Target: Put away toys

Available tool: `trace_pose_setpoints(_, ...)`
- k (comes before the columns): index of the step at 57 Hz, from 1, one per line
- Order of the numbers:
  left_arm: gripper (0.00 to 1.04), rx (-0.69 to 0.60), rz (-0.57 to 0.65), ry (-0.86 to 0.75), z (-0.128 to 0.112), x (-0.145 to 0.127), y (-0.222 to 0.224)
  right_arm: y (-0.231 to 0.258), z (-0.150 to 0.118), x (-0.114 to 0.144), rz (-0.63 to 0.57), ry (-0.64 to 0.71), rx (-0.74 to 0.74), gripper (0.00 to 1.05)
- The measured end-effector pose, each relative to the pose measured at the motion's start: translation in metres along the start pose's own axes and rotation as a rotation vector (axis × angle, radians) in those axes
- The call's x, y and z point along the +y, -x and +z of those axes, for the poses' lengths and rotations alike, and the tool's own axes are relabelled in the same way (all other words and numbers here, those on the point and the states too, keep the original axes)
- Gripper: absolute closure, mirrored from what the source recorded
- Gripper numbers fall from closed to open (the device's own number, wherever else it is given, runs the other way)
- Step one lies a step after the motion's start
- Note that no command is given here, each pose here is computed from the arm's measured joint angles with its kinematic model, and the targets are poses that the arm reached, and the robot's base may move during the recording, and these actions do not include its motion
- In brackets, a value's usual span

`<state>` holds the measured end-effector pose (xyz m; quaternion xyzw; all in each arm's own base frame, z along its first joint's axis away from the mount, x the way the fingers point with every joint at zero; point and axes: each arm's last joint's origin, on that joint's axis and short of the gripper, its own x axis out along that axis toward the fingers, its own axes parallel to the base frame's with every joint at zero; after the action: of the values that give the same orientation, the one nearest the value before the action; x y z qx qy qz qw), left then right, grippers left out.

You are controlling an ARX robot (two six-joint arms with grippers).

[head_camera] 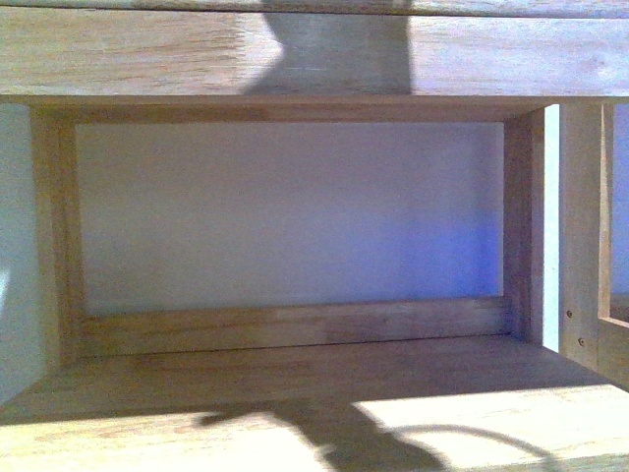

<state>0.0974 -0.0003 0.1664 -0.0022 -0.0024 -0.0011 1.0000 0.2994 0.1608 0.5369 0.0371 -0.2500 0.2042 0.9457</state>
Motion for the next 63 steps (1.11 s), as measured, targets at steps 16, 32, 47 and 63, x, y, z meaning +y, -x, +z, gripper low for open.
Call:
trace_pose_setpoints(16,0.06,0.0,0.0,0.0,0.0,0.0,0.0,-0.026,-0.016,0.023,0.02,-0.029,0.017,0.99)
trace_pose_setpoints(32,0.06,0.0,0.0,0.0,0.0,0.0,0.0,-0.048,-0.023,0.06,0.077,-0.07,0.021,0.99)
trace_pose_setpoints(47,0.06,0.0,0.0,0.0,0.0,0.0,0.0,-0.063,-0.029,0.081,0.11,-0.093,0.023,0.99)
trace_pose_setpoints(63,0.06,0.0,0.0,0.0,0.0,0.0,0.0,-0.081,-0.05,0.096,0.135,-0.117,0.063,0.99)
